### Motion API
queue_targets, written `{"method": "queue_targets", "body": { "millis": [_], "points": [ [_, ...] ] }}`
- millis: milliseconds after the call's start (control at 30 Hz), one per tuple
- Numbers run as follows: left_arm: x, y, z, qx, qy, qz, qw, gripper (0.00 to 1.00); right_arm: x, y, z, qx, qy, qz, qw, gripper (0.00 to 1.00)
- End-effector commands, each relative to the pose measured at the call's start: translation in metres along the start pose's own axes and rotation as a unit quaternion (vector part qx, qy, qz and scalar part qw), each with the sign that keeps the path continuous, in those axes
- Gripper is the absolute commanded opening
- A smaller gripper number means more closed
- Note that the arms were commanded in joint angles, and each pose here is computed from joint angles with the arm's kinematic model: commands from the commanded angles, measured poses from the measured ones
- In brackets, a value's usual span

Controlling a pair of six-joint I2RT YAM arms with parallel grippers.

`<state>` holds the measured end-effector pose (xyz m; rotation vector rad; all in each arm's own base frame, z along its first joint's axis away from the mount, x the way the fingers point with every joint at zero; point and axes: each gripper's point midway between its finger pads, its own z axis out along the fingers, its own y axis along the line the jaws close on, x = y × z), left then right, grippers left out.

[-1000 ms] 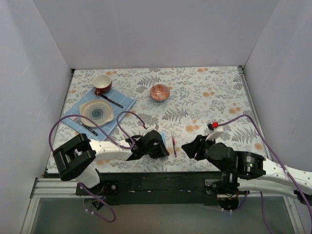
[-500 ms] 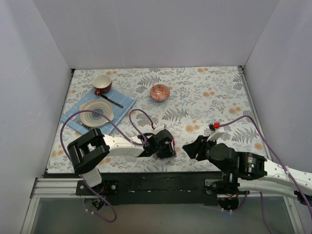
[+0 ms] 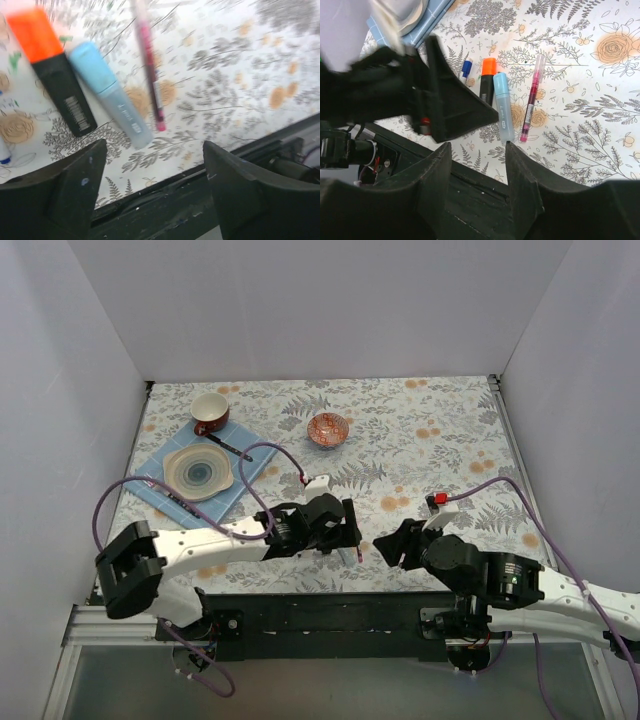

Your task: Insert the pens into the pen caps

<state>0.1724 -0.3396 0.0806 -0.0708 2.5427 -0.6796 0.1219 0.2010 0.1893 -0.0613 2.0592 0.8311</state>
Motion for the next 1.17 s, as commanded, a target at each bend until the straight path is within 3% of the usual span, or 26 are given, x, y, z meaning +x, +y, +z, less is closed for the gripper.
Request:
{"method": "queue_targets", "body": {
  "millis": [0,33,133,267,300,433,633,1133],
  "points": [
    [-0.074,-0.031,-0.073,0.059,-0.135,0.081,0.986,0.87,-0.019,0.015,-0.001,-0.015,-0.024,-0.012,1.000,0.61],
    [-0.077,-0.028,-0.081,0.062,-0.146,0.094,0.983,0.90,-0.022,0.017,-0.003,-0.020,-0.025,-0.017,0.999,0.73],
    [-0.096,-0.026,-0.126,0.101,-0.198,0.114,0.968,0.98,-0.024,0.018,-0.005,-0.016,-0.022,-0.036,0.999,0.88],
    [-0.093,-0.014,-0.162,0.159,-0.225,0.123,0.953,0.98,-0.038,0.007,-0.014,0.009,-0.035,-0.039,0.999,0.98],
    [-0.093,-0.016,-0.182,0.195,-0.235,0.118,0.945,0.98,-0.043,0.003,-0.016,0.018,-0.047,-0.031,0.998,0.98],
    [-0.080,-0.007,-0.197,0.256,-0.250,0.127,0.925,0.98,-0.056,-0.001,-0.024,0.011,-0.080,-0.008,0.997,0.98],
    [-0.078,0.003,-0.201,0.268,-0.272,0.125,0.916,0.98,-0.075,-0.008,-0.039,-0.002,-0.122,0.015,0.992,0.98],
    [-0.076,0.000,-0.190,0.253,-0.255,0.135,0.923,0.98,-0.077,-0.006,-0.039,-0.013,-0.129,0.008,0.992,0.98]
  ]
}}
